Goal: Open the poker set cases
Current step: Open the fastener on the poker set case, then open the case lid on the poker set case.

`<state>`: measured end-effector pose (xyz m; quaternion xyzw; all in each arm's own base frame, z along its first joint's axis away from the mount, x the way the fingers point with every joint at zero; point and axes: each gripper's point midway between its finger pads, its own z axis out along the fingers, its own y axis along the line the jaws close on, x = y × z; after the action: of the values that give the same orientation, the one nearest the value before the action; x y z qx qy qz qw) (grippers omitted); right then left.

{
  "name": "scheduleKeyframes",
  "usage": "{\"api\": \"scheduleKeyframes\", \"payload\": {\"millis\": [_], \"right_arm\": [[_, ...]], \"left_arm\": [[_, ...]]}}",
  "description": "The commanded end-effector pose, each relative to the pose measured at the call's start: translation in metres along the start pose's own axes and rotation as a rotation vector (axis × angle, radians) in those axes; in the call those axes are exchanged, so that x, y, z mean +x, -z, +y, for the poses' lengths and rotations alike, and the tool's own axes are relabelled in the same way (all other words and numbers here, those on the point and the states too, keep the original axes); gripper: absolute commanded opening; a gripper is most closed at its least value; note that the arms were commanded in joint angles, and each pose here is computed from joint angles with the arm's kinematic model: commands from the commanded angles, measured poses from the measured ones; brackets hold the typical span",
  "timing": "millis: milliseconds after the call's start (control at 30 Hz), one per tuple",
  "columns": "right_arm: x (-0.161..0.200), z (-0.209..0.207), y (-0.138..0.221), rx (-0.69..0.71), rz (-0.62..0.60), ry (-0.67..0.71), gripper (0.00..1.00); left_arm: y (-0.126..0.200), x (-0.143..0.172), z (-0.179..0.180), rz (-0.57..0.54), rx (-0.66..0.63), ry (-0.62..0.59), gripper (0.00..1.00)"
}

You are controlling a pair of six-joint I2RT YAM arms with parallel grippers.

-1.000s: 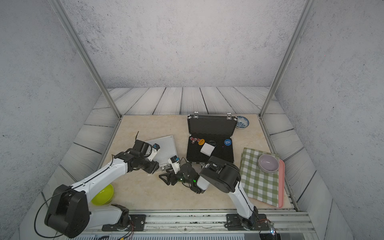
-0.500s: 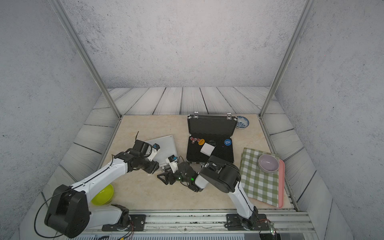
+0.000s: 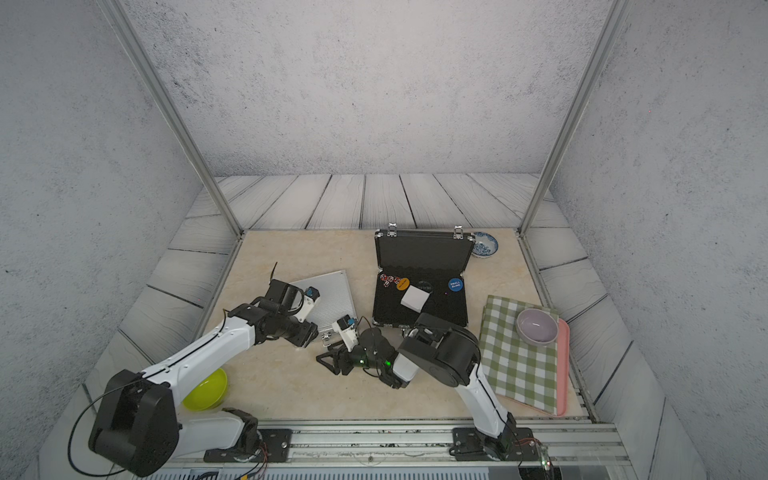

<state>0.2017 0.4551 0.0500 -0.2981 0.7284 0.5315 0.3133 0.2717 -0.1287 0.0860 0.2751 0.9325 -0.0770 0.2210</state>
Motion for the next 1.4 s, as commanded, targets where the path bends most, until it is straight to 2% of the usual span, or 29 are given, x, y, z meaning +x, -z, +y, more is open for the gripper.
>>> {"api": "scheduleKeyframes", "payload": {"millis": [0,233,400,667,900,1100,1367], "right_arm": [[-0.019,0.022,0.003,-0.062,-0.046,0.023,0.64],[-0.026,0.019,-0.002,-0.050,-0.068,0.020,0.65],[-0.021,0.003,0.009,0.062,-0.053,0.048,0.69],[-0.018,-0.010,0.011,0.148,-0.020,0.087,0.76],[-0.018,-0.019,-0.002,0.171,-0.005,0.084,0.79],[-0.018,-0.018,-0.012,0.134,0.000,0.068,0.80],[-0.012,-0.022,-0.012,0.137,0.008,0.053,0.79]], "left_arm": [[0.006,-0.005,-0.001,-0.026,-0.006,-0.002,0.61],[0.006,-0.005,-0.001,-0.025,-0.006,-0.002,0.61],[0.006,-0.005,-0.001,-0.028,-0.006,-0.003,0.61],[0.006,-0.004,0.000,-0.027,-0.010,-0.005,0.61],[0.007,-0.004,-0.001,-0.028,-0.008,-0.007,0.61],[0.006,-0.005,-0.001,-0.028,-0.005,-0.008,0.61],[0.007,-0.005,-0.002,-0.032,-0.001,-0.008,0.61]]}}
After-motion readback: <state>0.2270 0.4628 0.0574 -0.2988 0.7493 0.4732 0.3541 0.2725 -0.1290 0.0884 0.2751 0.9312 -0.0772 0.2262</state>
